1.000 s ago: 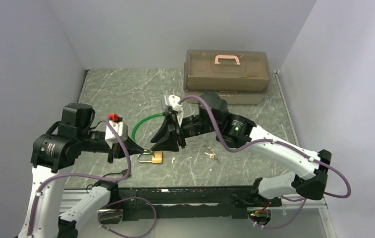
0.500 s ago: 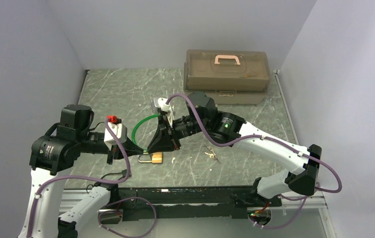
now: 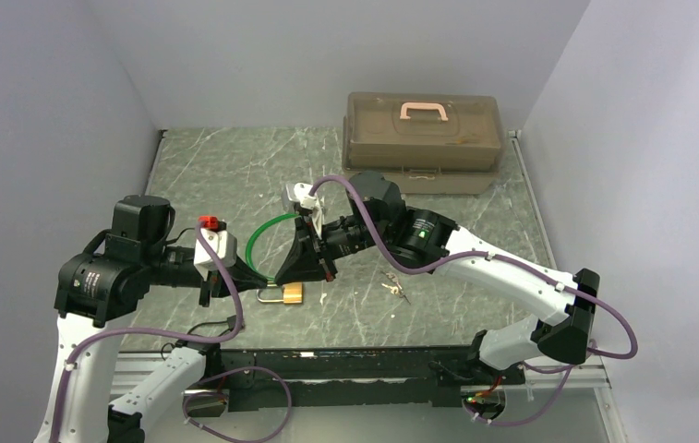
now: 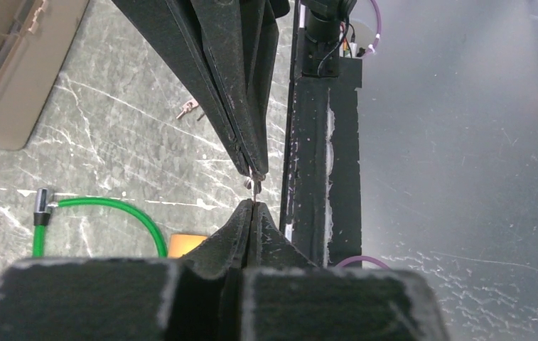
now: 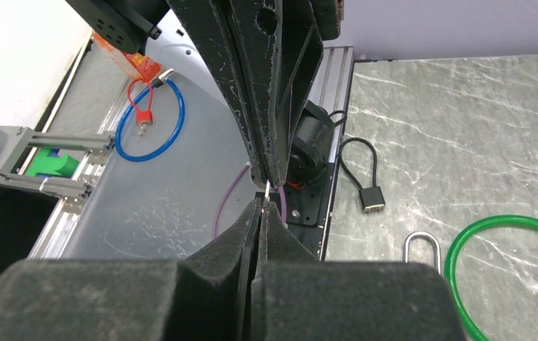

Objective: Unlock with the key
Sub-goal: Pick up the key from the center of the board, then pick up the lock from the center of the board.

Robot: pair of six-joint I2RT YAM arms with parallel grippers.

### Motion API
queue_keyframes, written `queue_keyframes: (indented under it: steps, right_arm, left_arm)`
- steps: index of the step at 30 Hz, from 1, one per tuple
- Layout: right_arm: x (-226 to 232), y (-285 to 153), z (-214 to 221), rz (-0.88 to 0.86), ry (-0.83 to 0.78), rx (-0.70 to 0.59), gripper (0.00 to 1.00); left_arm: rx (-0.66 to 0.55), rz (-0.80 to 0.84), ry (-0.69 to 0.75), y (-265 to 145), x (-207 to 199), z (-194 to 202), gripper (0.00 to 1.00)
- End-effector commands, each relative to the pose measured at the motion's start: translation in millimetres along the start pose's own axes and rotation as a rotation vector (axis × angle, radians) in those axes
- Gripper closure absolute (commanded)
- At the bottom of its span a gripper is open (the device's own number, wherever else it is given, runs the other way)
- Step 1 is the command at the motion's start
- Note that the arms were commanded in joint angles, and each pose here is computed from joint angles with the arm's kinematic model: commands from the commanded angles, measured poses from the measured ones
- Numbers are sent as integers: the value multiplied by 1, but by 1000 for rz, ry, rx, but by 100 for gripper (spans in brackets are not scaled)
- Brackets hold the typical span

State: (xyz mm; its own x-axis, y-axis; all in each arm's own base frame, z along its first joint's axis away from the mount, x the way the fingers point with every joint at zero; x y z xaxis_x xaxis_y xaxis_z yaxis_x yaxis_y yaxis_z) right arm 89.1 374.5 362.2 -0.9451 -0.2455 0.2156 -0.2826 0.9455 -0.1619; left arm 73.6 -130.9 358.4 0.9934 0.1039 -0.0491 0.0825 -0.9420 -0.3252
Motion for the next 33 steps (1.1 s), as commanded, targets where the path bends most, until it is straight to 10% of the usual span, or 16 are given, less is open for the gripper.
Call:
queue_keyframes:
  steps: [1,12,25,33]
  right_arm:
    - [4,-6,-7,16,-21,-5,100]
    - [-5,-36,5,95,64,-29,100]
    - [-5,-72,41,217,117,-72,100]
    - [-8,-83,41,252,110,-109,100]
  left_arm:
    - [-26,7,26,-2,-4,-8,91]
    - [192,-74,-34,3,25,48,17]
    - [767,-235,-35,3,76,242,15]
    - [926,-230,-38,1,86,293,18]
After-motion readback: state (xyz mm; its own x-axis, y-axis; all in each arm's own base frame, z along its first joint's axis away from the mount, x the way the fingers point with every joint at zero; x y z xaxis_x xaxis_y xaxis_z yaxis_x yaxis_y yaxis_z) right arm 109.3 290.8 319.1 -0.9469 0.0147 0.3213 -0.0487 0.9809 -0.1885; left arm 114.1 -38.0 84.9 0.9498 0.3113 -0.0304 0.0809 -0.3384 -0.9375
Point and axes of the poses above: each gripper's point midway between its finger pads, its own y axis out along the fingers, its own x axis along the line the jaws close on, z = x × y, the point moved 4 cm from there along -y, back along the fingers, and after that the axes turned 3 degrees about -y, right-handed, at the moved point
